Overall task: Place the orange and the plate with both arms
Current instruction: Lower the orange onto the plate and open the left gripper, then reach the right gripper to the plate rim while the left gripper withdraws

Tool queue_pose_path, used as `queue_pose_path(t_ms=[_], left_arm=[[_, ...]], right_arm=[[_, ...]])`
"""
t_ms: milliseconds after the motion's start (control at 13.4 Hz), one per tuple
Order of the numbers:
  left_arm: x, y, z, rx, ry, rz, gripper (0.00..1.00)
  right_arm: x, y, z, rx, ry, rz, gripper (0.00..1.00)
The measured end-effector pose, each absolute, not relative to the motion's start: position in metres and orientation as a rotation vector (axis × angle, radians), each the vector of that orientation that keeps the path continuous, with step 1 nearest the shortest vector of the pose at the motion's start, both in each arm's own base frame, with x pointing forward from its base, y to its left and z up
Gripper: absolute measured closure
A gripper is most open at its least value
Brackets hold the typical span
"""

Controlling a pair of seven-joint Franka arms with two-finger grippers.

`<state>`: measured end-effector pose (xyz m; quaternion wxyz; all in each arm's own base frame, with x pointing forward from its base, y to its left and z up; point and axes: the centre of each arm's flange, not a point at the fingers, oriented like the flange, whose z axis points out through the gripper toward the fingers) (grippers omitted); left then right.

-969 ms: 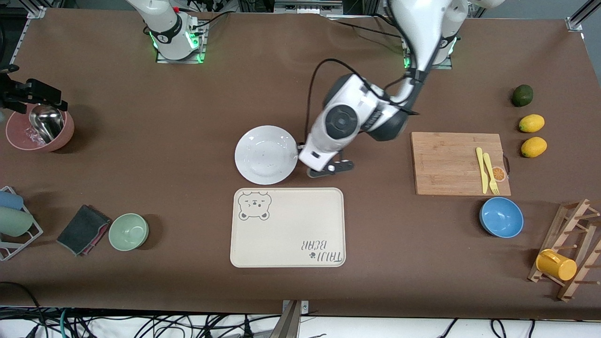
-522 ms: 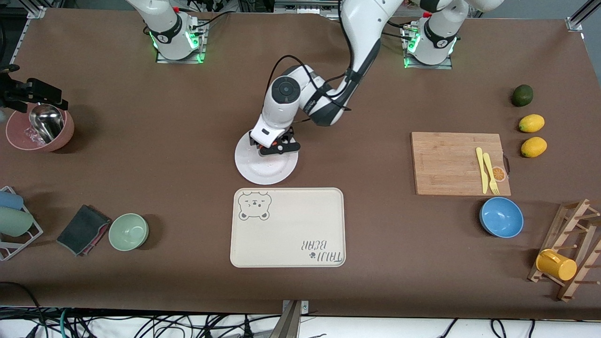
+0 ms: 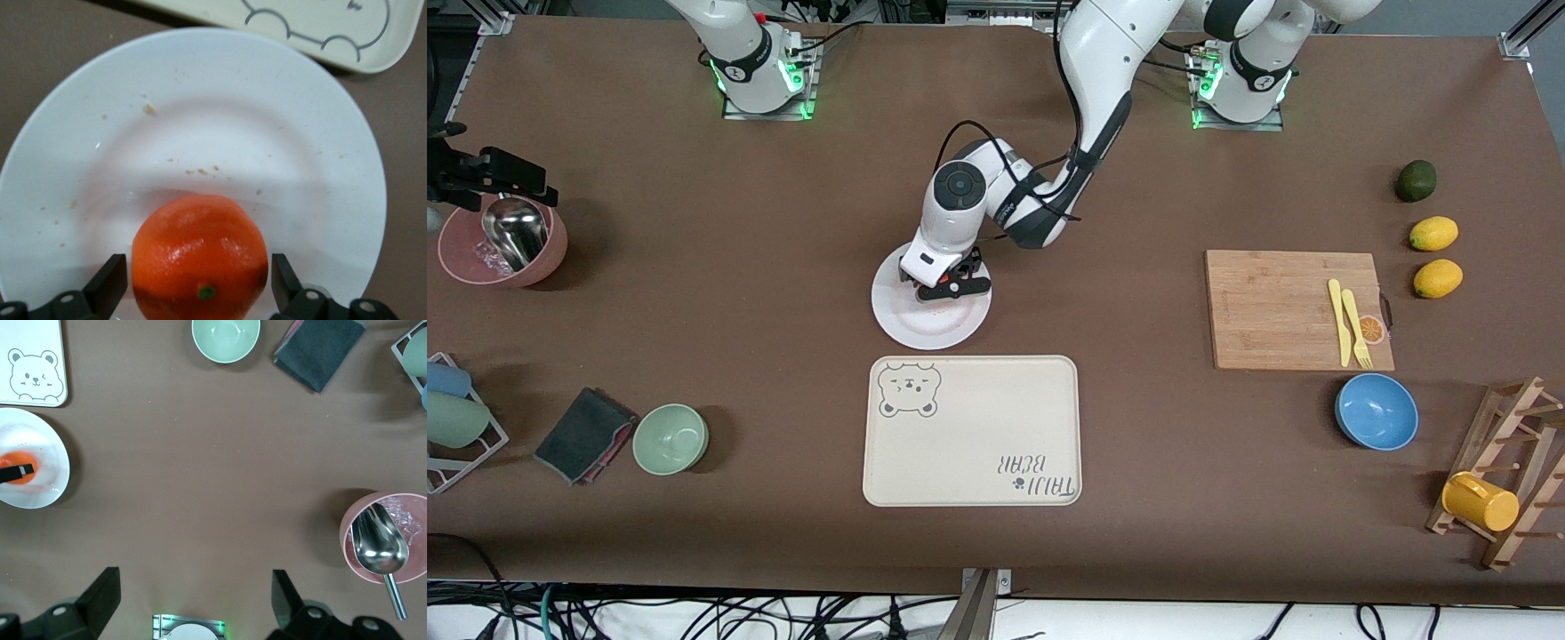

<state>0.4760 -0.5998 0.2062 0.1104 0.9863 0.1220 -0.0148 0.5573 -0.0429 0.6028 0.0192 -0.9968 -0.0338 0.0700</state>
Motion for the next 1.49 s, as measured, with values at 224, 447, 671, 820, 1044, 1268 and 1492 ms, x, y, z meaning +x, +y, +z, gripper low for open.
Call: queue_pose_path(t_ms=[224,447,671,820,1044,1268,1492], left_arm=[[0.506,-0.575,0.249,2.948,0.393,-0.060,0.00],[0.561,-0.498,0.308,3.006,0.384,-0.181,0.00],[0.624,-0.377,0.362,3.020,0.317,-0.286,0.00],[0.655,-0.285,0.378,3.020,0.258,-0.383,0.00],[0.680,-0.165,0.374,3.003,0.194,-0.501,0.00],[0.690,-0.092,0.373,3.146,0.197,-0.498,0.00],[0.693,-0.058,0.377,3.193,0.207,-0.488,0.00]], right_arm=[[0.559,-0.039,0.591,-3.087,-0.116,0.258,0.00],[0.560,-0.032,0.569,-3.062,-0.128,0.309,0.00],[0.562,-0.024,0.543,-3.014,-0.128,0.318,0.00],[0.563,-0.015,0.523,-2.968,-0.127,0.322,0.00],[0.563,0.007,0.487,-2.840,-0.094,0.294,0.00],[0.556,0.022,0.430,-2.698,-0.003,0.264,0.00],[0.533,0.032,0.361,-2.493,-0.034,0.197,0.00]])
